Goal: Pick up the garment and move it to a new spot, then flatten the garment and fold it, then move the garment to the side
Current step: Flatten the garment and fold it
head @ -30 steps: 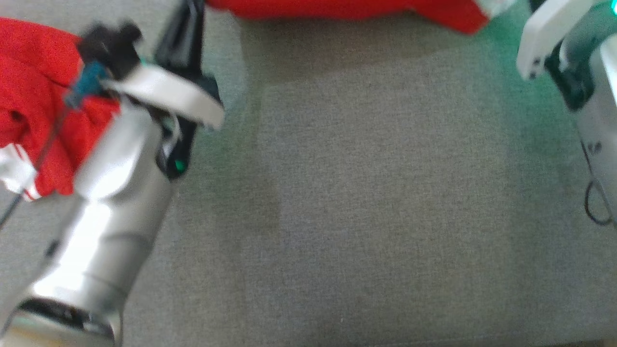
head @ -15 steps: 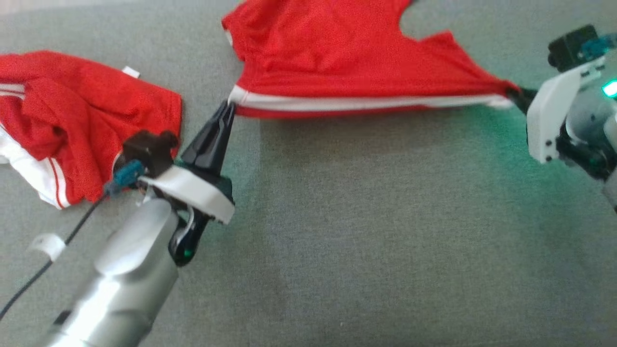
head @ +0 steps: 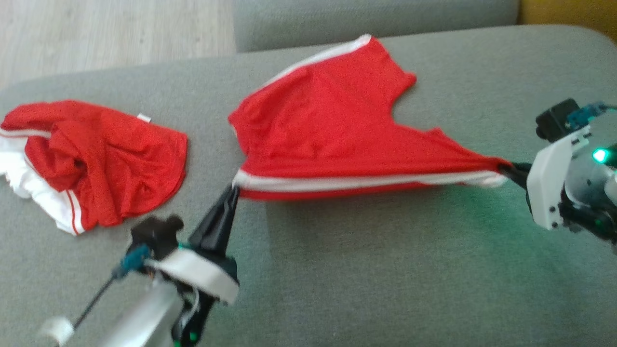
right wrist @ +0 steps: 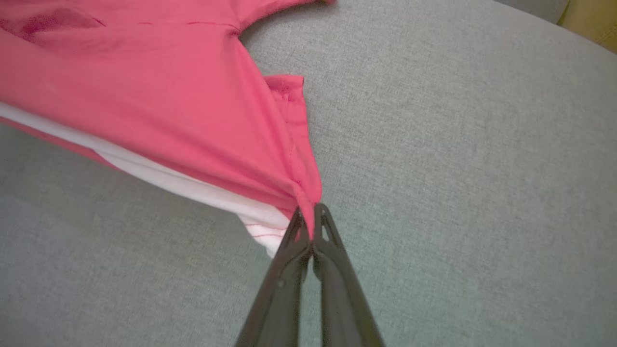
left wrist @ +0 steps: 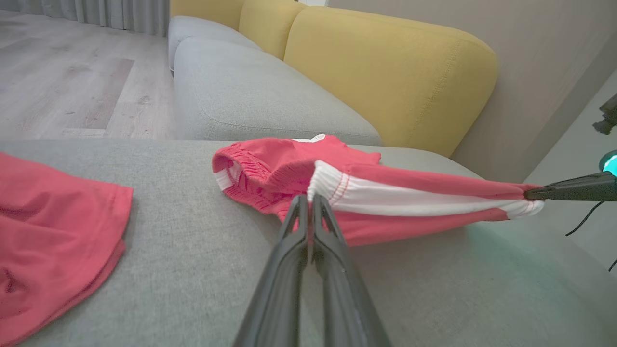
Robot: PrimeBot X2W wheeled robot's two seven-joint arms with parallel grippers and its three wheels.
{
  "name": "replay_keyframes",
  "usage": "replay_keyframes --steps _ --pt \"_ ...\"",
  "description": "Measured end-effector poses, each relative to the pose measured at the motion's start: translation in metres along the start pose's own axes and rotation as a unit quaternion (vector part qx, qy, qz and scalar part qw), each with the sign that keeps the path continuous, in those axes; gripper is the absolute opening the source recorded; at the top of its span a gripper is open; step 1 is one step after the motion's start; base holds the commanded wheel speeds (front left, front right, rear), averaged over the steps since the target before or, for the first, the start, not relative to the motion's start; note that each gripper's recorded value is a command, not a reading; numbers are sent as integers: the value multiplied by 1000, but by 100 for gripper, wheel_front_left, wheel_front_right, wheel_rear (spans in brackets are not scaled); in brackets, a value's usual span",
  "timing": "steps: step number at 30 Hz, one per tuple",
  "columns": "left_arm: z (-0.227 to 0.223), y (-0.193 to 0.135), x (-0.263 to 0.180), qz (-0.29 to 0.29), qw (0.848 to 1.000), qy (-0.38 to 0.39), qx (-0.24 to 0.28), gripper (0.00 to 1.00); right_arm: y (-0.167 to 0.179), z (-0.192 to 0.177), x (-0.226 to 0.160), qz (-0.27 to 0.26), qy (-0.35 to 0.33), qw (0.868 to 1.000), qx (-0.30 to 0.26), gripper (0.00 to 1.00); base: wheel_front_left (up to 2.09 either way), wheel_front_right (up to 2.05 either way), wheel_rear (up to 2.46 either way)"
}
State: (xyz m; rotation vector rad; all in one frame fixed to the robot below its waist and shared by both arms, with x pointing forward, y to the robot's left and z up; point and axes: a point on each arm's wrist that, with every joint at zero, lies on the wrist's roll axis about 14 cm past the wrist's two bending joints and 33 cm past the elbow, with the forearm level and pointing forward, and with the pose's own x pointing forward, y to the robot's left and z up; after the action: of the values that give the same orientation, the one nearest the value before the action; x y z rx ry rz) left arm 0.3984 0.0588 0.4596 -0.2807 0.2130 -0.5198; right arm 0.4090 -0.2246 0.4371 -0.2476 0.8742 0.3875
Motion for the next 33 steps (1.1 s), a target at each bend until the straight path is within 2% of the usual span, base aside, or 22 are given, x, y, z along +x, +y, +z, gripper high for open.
replay_keyframes --steps 8,12,22,33 --pt "-3 -38 -31 -22 1000 -3 -12 0 6 -46 -37 15 35 999 24 0 0 0 0" --pt "1 -44 -35 -25 1000 -6 -14 0 9 -50 -41 20 31 999 28 0 0 0 0" --pt "19 -32 -24 -14 1000 -20 -6 0 -2 1 -31 5 -49 999 12 0 0 0 0" --pt "37 2 5 6 1000 -30 6 0 -14 93 5 -21 -107 993 -48 0 0 0 0"
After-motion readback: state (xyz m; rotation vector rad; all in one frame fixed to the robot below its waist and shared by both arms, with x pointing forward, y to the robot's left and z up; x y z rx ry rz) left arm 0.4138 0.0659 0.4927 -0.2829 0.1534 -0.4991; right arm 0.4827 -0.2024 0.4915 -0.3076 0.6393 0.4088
